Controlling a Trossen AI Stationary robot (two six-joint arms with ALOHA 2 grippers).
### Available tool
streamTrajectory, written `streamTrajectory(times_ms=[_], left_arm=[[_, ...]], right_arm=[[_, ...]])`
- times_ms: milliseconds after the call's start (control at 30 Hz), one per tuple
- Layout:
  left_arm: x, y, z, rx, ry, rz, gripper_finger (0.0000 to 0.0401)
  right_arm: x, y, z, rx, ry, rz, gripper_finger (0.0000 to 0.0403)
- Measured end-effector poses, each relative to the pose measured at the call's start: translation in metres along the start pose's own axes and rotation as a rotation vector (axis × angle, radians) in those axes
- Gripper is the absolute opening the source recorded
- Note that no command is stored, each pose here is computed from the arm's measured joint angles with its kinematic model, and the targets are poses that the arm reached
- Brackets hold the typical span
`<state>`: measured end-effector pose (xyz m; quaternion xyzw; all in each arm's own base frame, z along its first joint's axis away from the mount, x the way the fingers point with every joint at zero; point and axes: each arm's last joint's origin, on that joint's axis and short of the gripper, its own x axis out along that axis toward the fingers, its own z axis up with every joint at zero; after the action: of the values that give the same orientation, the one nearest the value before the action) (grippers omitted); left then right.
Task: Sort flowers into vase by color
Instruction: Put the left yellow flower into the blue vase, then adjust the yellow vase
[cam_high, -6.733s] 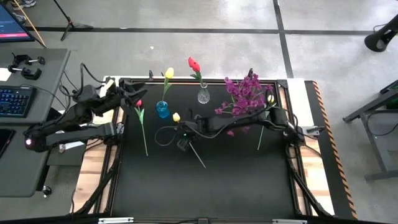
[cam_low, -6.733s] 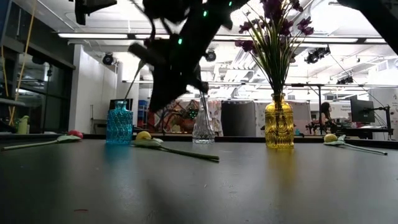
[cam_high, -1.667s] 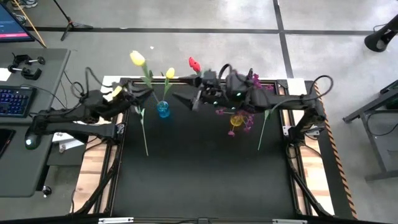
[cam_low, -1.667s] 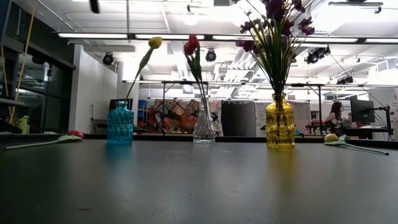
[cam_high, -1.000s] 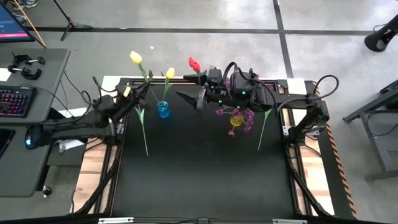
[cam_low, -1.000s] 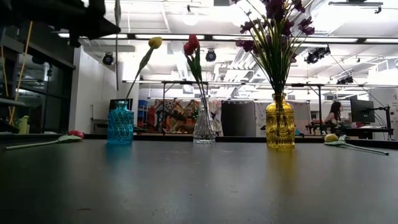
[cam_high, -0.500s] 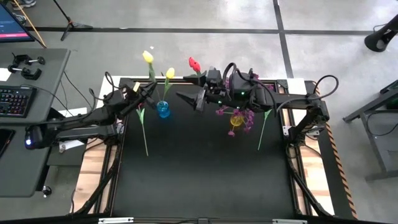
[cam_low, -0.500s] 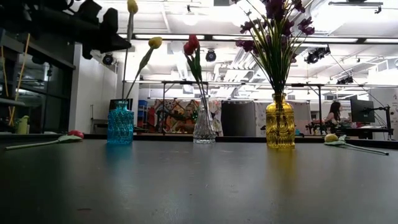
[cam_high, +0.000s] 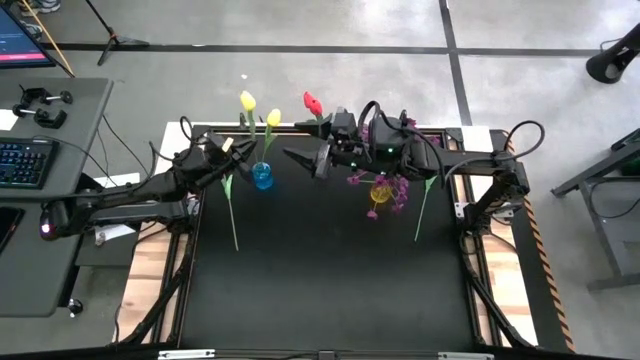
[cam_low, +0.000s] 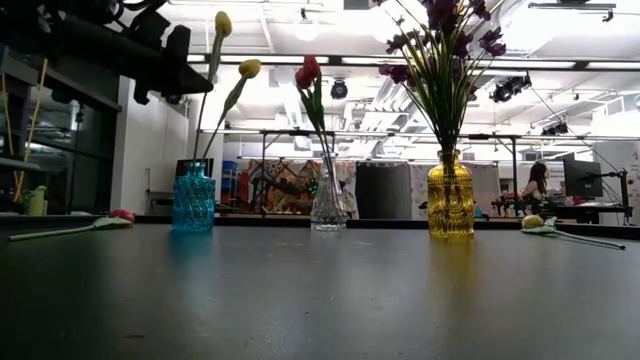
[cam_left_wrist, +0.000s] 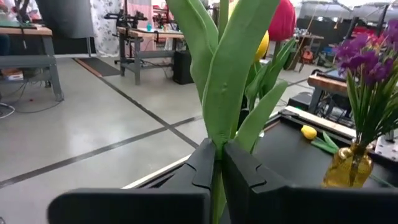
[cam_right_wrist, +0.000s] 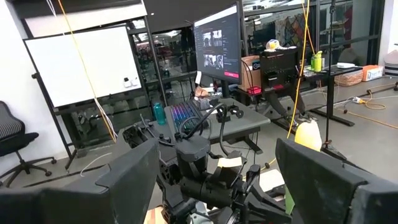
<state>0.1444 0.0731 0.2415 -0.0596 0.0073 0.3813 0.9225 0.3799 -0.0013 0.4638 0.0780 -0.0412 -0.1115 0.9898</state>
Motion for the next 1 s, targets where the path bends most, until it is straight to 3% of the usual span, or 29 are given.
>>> streamTrajectory(times_ms=[300,633,833,1000], left_arm=[[-0.004,0.002,-0.005,0.021,0.063,0.006,0.0096],[-0.029,0.009,0.000,-0.100,0.077,-0.064,0.0215],[-0.048,0.010,0.014,-0.280,-0.020,-0.245,0.0233],[-0.060,0.010,0.026,-0.380,-0.109,-0.378,0.0234]], right_arm=[[0.000,-0.001,0.000,0.000,-0.001,-0.002,0.0311],[-0.009,-0.002,0.007,-0.063,0.005,-0.003,0.0311],[-0.025,-0.005,0.005,-0.022,0.166,0.026,0.0311],[-0.028,0.004,-0.024,0.160,0.432,0.185,0.0311]])
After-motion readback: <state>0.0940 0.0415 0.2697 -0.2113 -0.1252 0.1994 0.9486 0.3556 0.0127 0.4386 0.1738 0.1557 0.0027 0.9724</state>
